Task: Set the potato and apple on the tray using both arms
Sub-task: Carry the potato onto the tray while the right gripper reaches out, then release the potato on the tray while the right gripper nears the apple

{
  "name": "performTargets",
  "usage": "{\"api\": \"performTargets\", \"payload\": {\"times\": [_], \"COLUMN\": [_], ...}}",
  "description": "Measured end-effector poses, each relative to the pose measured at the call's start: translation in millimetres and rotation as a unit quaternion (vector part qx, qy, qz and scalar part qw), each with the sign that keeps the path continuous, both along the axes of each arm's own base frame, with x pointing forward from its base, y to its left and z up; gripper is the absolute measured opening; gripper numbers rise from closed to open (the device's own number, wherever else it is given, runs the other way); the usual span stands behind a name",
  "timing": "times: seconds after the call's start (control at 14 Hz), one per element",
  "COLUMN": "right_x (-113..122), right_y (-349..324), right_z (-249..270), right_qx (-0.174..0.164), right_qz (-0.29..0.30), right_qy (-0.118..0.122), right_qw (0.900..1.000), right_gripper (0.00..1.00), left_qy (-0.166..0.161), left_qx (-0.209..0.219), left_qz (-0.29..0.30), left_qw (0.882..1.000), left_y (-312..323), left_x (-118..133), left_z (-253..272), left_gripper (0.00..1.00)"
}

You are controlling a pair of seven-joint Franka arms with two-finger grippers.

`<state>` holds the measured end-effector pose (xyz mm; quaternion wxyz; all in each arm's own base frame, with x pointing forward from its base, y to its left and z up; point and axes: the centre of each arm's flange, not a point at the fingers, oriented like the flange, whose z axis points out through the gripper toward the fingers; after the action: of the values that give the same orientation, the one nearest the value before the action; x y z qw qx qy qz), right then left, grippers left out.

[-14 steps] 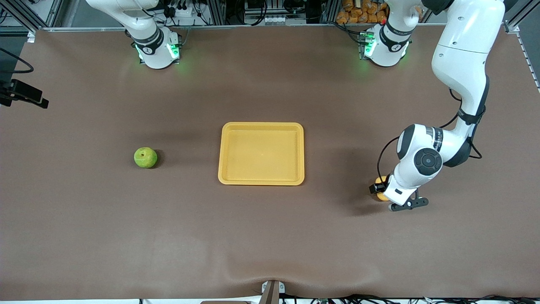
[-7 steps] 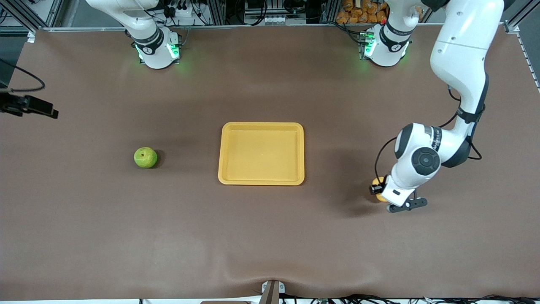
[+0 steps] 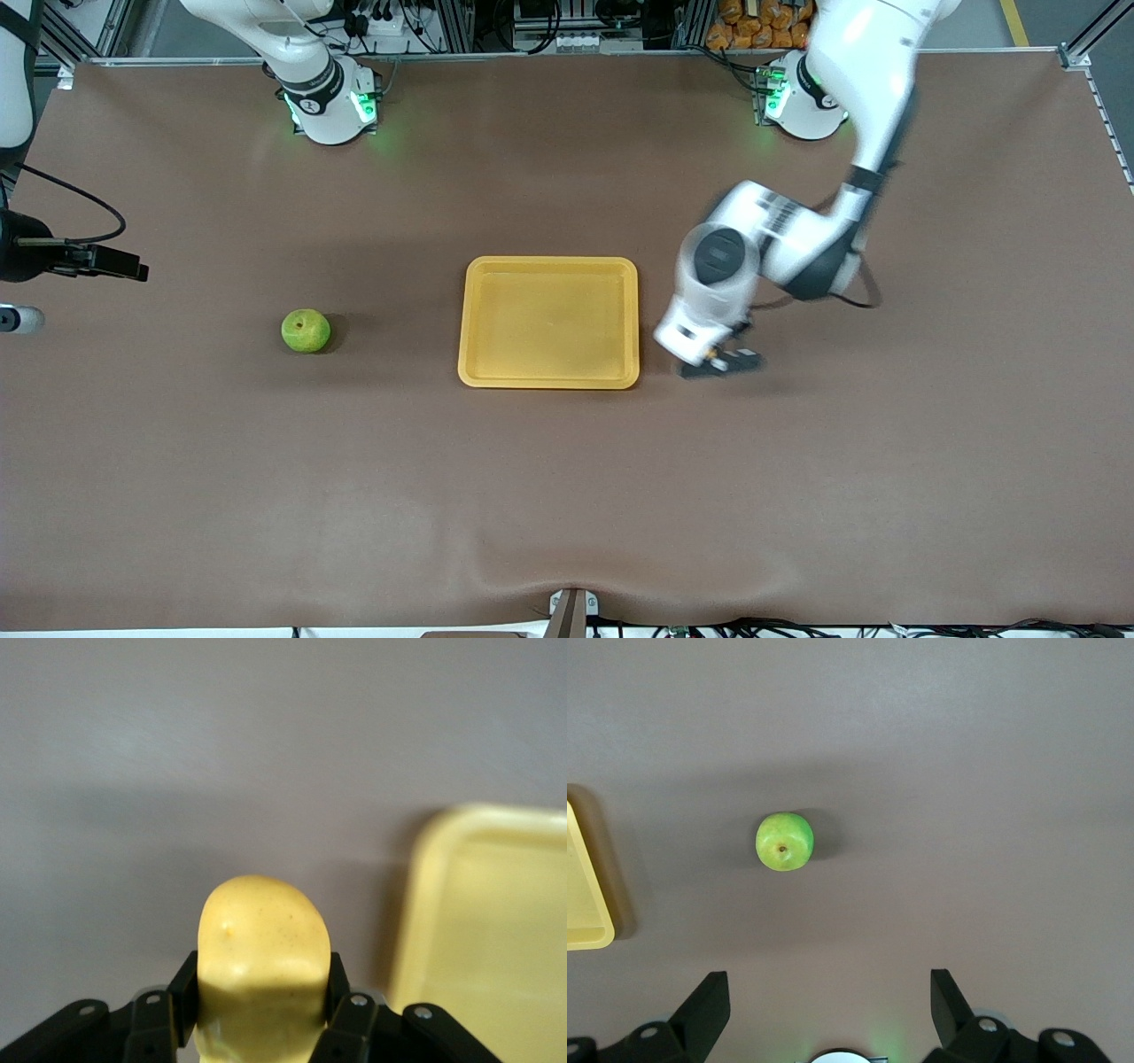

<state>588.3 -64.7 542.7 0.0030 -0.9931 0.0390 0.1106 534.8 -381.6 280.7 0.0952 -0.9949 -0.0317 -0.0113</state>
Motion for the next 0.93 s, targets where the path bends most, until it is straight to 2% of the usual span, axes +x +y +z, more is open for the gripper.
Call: {"api": "performTargets", "payload": {"times": [0.14,0.29,0.5,0.71,0.93], "right_x": [4.3,10.8,22.2,31.5,38.5], "right_y": [0.8,3.1,12.6,17.5,22.8], "right_z": [-12.5,-32.1,-62.9,-86.7,-109.3], "right_qx": [0.001,0.002,0.003,0.012,0.021], "right_qz": [0.000,0.002,0.009,0.009,0.009], "right_qy": [0.010,0.026,0.044,0.049,0.056], "right_qw": [1.000,1.000,0.999,0.999,0.998], "right_gripper": [1.00,1.00,1.00,1.00,1.00], "left_qy": [-0.029,-0.056,-0.065,-0.070,-0.060], "left_qx": [0.022,0.036,0.031,0.027,0.044], "left_qz": [0.001,0.001,-0.008,-0.012,-0.013], "left_qw": [0.999,0.998,0.997,0.997,0.997], "left_y": [-50.9,-88.1,-117.3,-126.9,-123.7], "left_x": [-28.8,-47.4,-53.4,-55.1,-58.2], "left_z": [-12.9,-30.0,-41.5,-38.1,-48.9], "left_gripper": [0.57,0.57,0.57,0.57,0.57]}}
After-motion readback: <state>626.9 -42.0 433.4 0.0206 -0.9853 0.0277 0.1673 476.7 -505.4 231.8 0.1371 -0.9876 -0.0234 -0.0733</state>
